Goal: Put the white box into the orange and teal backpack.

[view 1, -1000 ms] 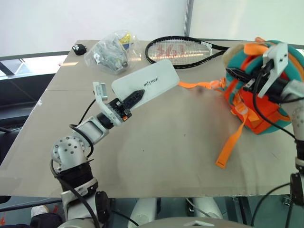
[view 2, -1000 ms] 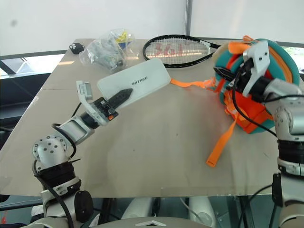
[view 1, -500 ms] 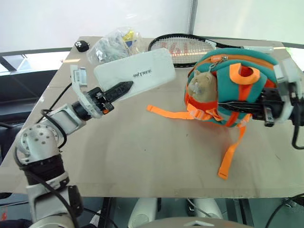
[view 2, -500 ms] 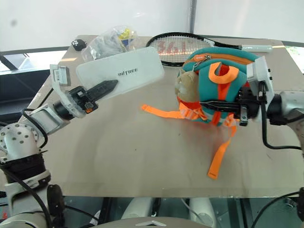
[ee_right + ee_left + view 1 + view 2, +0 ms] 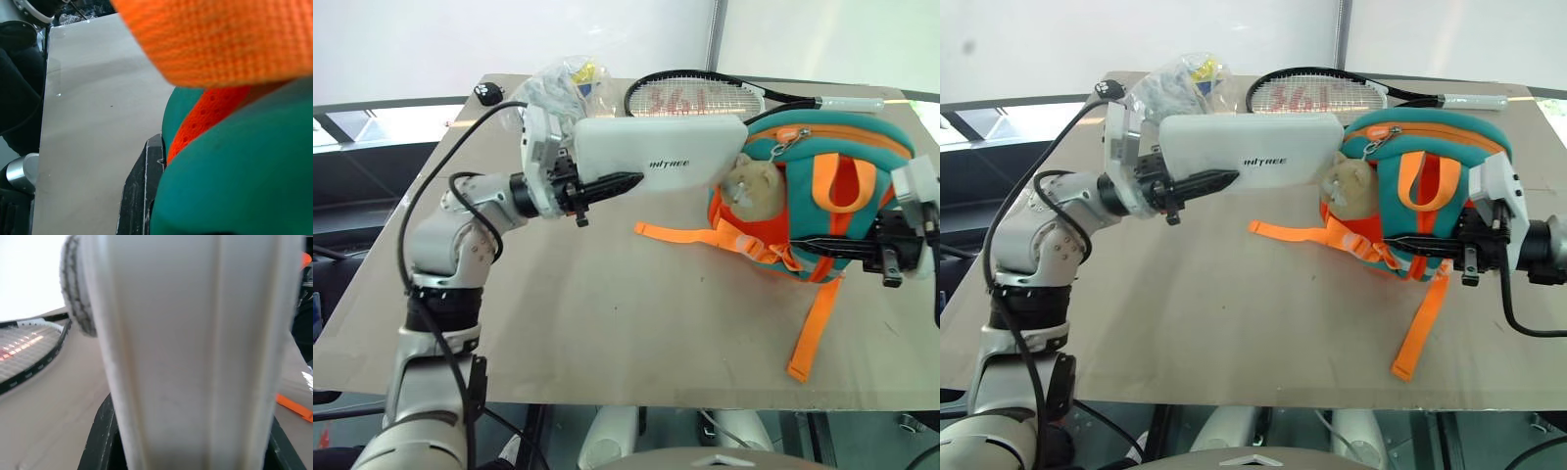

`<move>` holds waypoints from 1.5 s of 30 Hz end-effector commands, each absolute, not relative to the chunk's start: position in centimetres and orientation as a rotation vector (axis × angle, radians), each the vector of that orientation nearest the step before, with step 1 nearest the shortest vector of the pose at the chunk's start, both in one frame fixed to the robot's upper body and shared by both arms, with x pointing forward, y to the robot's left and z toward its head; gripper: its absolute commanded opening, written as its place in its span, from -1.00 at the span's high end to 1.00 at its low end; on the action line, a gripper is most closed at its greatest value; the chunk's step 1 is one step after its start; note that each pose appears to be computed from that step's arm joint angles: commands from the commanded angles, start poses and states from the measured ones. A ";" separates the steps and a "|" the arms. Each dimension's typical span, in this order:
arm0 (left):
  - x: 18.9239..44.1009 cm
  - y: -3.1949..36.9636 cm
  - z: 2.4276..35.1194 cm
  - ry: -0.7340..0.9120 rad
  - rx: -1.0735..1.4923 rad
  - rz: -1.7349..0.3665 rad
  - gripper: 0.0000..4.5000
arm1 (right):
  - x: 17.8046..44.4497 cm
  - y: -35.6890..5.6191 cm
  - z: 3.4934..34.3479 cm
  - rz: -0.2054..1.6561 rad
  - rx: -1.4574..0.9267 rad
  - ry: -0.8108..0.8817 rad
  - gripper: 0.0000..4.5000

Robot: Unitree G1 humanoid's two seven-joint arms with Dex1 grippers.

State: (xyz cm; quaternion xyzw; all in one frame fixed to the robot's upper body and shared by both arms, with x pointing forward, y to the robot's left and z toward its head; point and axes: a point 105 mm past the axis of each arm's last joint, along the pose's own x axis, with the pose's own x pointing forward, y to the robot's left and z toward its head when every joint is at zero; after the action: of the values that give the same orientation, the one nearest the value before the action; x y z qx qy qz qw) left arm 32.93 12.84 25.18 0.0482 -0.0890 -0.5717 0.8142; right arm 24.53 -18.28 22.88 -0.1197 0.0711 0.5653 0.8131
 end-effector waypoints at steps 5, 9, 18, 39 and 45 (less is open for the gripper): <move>33.4 12.7 26.4 -0.301 0.196 -1.264 0.50 | 23.9 -19.2 24.4 1.180 -0.314 0.103 0.98; 33.0 10.9 25.6 -0.304 0.197 -1.339 0.50 | 23.7 -19.1 24.8 1.177 -0.313 0.090 0.98; 33.4 5.0 24.5 -0.331 0.264 -1.513 0.50 | 22.7 -17.7 24.9 1.284 -0.266 0.081 0.98; 33.0 -9.8 20.8 -0.083 0.570 -1.770 0.50 | 21.7 -14.5 25.4 1.436 -0.274 -0.002 0.98; 33.1 -11.6 18.9 -0.030 0.545 -1.727 0.28 | 21.6 -14.8 24.5 1.380 -0.255 0.022 1.00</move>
State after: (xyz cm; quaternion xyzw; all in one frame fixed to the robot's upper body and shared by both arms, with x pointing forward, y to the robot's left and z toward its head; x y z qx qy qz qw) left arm 33.91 -10.34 19.12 0.2343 -0.0144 -0.7420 0.6280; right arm 22.17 -15.17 23.61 -0.1016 0.0368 0.6344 0.7654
